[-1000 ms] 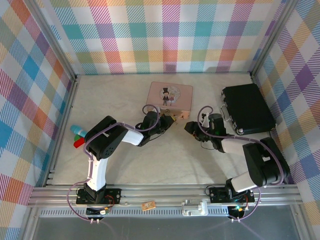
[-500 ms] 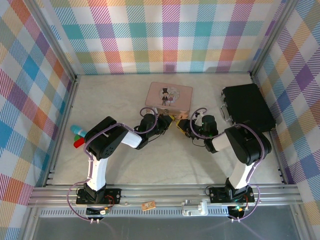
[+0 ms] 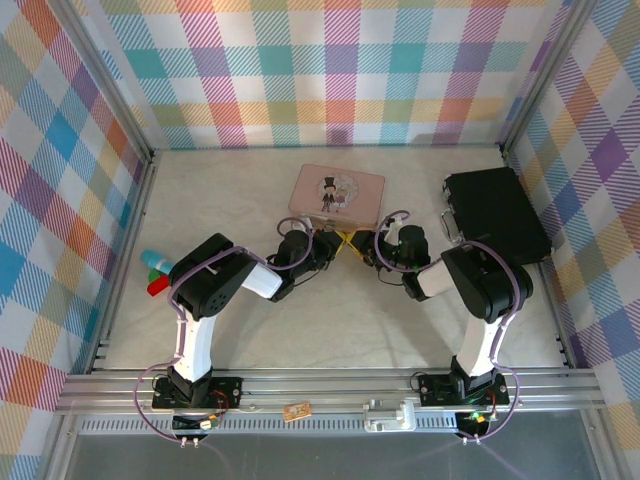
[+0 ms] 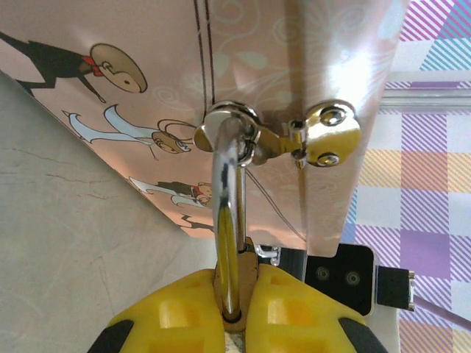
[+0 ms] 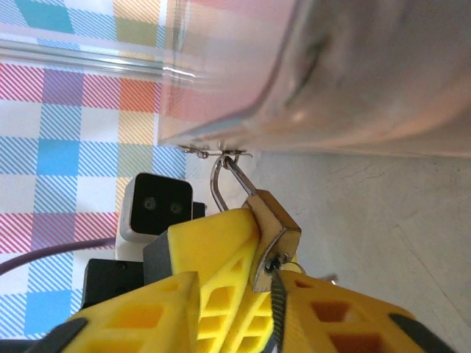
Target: Unlock a padlock with a key
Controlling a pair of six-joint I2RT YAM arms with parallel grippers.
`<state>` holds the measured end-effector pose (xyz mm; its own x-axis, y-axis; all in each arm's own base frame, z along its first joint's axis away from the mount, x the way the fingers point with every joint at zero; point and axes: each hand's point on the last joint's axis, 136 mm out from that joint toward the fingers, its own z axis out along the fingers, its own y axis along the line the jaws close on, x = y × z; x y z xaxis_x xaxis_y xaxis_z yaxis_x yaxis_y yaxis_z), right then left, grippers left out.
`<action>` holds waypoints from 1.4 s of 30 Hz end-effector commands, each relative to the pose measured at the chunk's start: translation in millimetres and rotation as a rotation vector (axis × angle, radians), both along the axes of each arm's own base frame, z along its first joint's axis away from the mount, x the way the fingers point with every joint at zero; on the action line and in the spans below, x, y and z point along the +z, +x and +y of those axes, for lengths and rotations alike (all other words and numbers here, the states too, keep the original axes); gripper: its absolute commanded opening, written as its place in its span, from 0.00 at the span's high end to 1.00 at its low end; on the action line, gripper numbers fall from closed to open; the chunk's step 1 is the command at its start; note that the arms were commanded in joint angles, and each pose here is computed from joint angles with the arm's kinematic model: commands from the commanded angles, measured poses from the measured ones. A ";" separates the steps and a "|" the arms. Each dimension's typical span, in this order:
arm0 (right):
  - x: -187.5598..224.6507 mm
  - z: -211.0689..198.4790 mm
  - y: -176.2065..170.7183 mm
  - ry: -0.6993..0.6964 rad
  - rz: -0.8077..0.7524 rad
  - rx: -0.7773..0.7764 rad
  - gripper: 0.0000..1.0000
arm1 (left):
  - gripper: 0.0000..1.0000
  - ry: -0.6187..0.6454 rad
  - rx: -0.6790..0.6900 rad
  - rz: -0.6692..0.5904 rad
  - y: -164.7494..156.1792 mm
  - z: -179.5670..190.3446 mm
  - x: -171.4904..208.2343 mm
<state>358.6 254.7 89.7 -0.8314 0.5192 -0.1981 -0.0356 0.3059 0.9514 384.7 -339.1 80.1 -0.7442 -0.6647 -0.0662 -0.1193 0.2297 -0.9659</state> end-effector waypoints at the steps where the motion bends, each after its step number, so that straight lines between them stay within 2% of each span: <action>1: -5.1 -8.3 -2.0 -0.024 0.007 -0.051 0.64 | 1.00 -0.131 0.001 -0.150 2.3 -5.9 63.5; 10: -19.7 -4.8 -3.7 -0.023 0.073 -0.042 0.71 | 1.00 -0.138 0.002 -0.165 3.3 -6.4 71.2; 16: -8.0 4.9 2.0 0.033 0.039 -0.021 0.79 | 1.00 -0.135 -0.011 -0.167 0.7 -9.8 71.8; 24: 2.8 10.2 7.4 0.058 0.030 -0.022 0.84 | 1.00 -0.146 -0.014 -0.162 -2.5 -10.2 69.0; 25: 3.0 11.6 7.3 0.066 0.033 -0.019 0.87 | 1.00 -0.148 -0.015 -0.163 -2.4 -10.4 69.3; 27: 4.9 13.6 8.5 0.082 0.033 -0.018 0.98 | 1.00 -0.149 -0.019 -0.167 -3.2 -11.4 70.7; 30: 5.3 11.6 9.7 0.112 0.059 -0.038 1.00 | 1.00 -0.157 -0.022 -0.188 -3.4 -11.1 75.2; 34: 22.9 16.0 7.2 0.273 0.195 -0.035 1.00 | 1.00 -0.192 -0.071 -0.286 -5.3 -15.0 86.5; 40: 72.6 37.9 -10.1 0.698 0.598 -0.014 1.00 | 1.00 -0.079 -0.132 -0.443 -12.9 -19.0 91.4; 42: 96.3 46.5 -13.2 0.800 0.673 -0.008 1.00 | 1.00 -0.041 -0.149 -0.490 -15.7 -21.0 91.4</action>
